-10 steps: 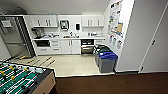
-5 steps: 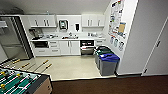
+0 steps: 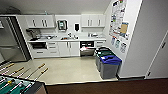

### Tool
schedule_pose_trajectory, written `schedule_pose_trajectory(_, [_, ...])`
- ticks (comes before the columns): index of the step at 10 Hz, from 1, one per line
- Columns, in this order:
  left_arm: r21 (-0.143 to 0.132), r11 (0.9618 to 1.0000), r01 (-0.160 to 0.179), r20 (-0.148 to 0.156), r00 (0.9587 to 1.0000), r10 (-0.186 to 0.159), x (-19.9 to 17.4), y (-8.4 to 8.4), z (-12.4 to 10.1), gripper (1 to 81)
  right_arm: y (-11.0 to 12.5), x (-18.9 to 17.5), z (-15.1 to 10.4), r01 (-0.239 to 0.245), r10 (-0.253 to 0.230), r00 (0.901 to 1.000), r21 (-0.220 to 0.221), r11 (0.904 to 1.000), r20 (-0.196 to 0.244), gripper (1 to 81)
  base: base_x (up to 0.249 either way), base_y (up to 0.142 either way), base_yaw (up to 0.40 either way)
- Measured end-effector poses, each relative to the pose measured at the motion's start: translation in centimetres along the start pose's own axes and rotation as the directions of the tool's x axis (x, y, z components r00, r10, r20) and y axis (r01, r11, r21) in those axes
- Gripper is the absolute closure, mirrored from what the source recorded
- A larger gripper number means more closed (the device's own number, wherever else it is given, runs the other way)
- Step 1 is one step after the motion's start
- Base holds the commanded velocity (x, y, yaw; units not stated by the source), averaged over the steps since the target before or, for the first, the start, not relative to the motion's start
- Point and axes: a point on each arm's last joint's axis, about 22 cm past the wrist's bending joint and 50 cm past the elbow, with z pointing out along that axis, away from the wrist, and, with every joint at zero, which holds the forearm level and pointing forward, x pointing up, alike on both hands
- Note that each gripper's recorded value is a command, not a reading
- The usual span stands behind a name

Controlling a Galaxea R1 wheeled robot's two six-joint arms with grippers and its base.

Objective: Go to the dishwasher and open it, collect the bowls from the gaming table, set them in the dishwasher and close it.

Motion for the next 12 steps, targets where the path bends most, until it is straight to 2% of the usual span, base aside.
schedule_pose_trajectory(12, [-0.001,1.0,0.0,-0.001,1.0,0.0,0.06,-0.11,-0.07,81.1,0.01,-0.07,0.07,0.0,0.0,1.0,-0.006,1.0,0.006,81.1,0.236,0.0,0.0])
